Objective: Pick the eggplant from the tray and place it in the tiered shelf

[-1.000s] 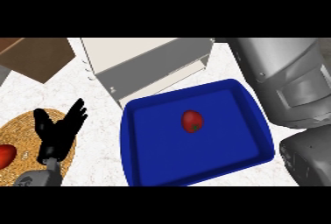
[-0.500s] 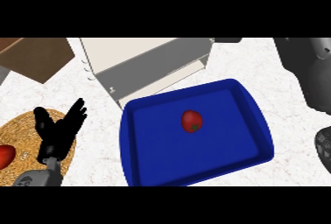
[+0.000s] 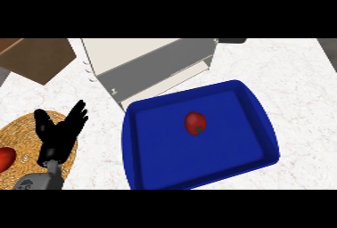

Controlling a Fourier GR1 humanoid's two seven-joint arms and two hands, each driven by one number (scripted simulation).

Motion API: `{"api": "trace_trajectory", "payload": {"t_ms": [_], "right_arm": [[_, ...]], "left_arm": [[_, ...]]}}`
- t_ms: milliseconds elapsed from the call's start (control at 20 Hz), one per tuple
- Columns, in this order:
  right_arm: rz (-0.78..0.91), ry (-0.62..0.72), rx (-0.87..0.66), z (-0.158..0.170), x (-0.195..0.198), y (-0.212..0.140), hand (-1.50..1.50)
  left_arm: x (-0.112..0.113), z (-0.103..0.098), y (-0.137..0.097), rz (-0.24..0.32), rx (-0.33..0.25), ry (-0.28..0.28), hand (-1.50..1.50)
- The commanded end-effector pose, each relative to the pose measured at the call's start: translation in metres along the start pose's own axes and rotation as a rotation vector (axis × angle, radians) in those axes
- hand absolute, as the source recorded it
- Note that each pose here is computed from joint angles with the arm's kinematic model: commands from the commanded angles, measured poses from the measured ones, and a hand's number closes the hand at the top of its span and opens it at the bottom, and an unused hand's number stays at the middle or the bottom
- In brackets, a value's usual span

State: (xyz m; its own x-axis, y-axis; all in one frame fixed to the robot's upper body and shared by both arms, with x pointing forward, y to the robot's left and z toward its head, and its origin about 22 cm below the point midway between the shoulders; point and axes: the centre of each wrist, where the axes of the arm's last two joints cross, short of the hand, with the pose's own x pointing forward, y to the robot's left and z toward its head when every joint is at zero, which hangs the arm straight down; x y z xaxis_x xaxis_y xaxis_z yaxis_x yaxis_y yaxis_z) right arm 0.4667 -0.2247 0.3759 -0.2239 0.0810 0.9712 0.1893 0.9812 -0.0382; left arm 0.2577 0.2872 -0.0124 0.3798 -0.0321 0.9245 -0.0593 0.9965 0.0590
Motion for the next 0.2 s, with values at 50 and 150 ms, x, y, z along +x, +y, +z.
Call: {"api": "trace_trajectory", "payload": {"t_ms": [50, 150], "right_arm": [[-0.019, 0.003, 0.044, -0.003, -0.009, -0.051, -1.50], [-0.021, -0.022, 0.047, -0.003, -0.026, -0.072, -1.50]], "left_arm": [[-0.010, -0.007, -0.006, 0.007, -0.003, 0.054, 0.00], [-0.023, -0.001, -0.004, 0.018, -0.013, 0.048, 0.00]]}}
